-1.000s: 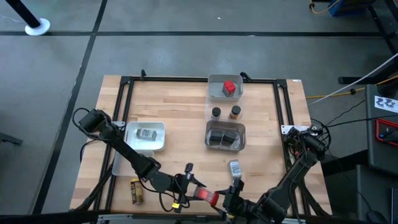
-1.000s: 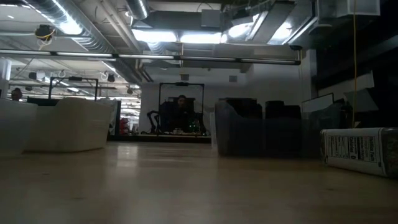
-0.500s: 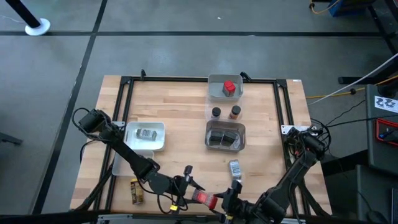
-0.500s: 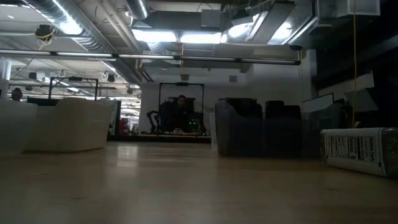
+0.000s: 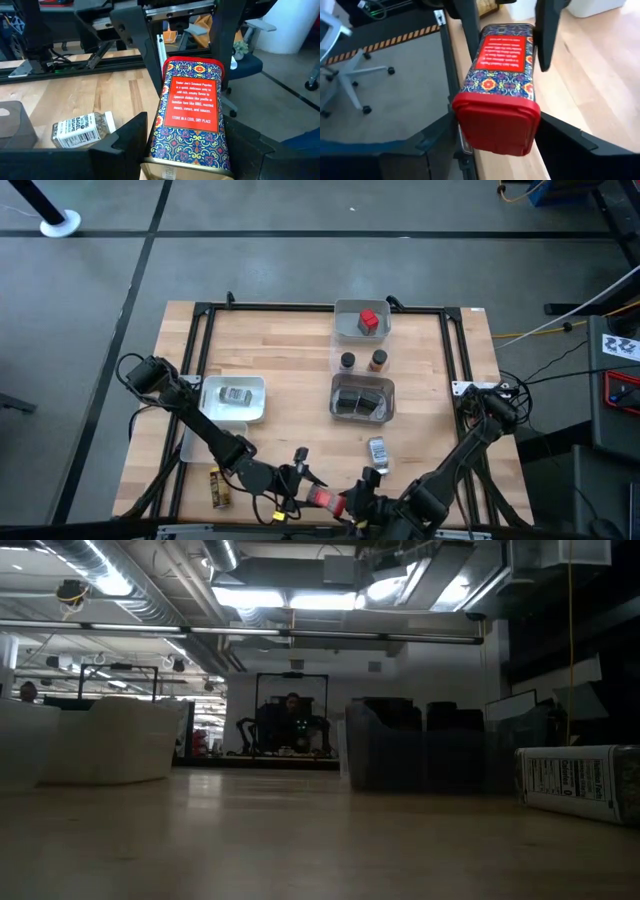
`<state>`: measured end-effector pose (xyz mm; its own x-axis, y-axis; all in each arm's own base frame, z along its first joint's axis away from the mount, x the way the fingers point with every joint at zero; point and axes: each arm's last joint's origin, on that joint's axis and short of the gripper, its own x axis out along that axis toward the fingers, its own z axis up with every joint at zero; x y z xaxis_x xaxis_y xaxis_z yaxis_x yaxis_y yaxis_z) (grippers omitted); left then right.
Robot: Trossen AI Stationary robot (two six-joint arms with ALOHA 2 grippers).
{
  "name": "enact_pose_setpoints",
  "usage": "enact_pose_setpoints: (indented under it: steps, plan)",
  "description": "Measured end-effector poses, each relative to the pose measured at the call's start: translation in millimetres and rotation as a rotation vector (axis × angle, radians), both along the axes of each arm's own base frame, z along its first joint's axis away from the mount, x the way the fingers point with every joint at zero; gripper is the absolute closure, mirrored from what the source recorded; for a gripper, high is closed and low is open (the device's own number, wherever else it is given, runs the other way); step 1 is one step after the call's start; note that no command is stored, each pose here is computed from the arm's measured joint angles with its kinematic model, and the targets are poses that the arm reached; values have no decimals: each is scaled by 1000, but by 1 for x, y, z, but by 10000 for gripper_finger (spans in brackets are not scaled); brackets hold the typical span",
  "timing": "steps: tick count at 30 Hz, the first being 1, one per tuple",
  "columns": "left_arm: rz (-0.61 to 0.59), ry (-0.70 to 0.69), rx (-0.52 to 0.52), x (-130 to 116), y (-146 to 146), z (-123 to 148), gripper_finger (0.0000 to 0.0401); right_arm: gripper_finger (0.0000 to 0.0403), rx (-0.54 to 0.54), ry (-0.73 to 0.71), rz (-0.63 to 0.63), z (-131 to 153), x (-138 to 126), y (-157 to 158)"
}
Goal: Sort spices by type
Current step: Put the red seasoning can into the gray bin
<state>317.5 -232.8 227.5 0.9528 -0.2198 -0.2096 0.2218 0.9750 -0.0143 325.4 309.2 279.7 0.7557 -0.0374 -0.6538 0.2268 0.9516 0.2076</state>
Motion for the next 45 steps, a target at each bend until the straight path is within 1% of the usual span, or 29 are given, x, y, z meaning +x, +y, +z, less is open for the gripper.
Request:
enact_pose_setpoints:
  steps: [6, 12, 17, 19, 21, 24, 26, 31, 37, 40, 45]
  plan:
    - [-7, 3, -4, 0, 0, 0, 207, 157, 51, 19, 36, 1, 5, -1]
    - [1, 8, -19, 0, 0, 0, 207, 157, 39, 8, 19, 0, 5, -1]
    - [33, 17, -123, 0, 0, 2, 206, 157, 26, -10, -2, 1, 5, -2]
    - [50, -11, -174, 2, 1, 8, 206, 157, 21, -26, -19, 0, 8, -3]
    - [59, -33, -192, 2, 2, 11, 206, 157, 7, -28, -34, -1, 9, -5]
    - [47, -44, -184, 2, 1, 11, 206, 158, 13, -36, -38, 0, 11, -6]
    - [38, -46, -169, 2, 1, 11, 206, 165, 33, -14, -14, -1, 10, -5]
    - [50, -13, -176, 2, 1, 7, 206, 202, 50, 36, 14, -3, 11, -8]
    - [47, 5, -166, 1, 1, 5, 204, 202, 72, 65, 41, -4, 11, -7]
    - [40, 11, -172, 1, 1, 4, 196, 202, 75, 78, 47, -4, 11, -9]
    - [-23, 34, -140, 0, 0, 2, 177, 202, 98, 157, 78, -6, 15, -18]
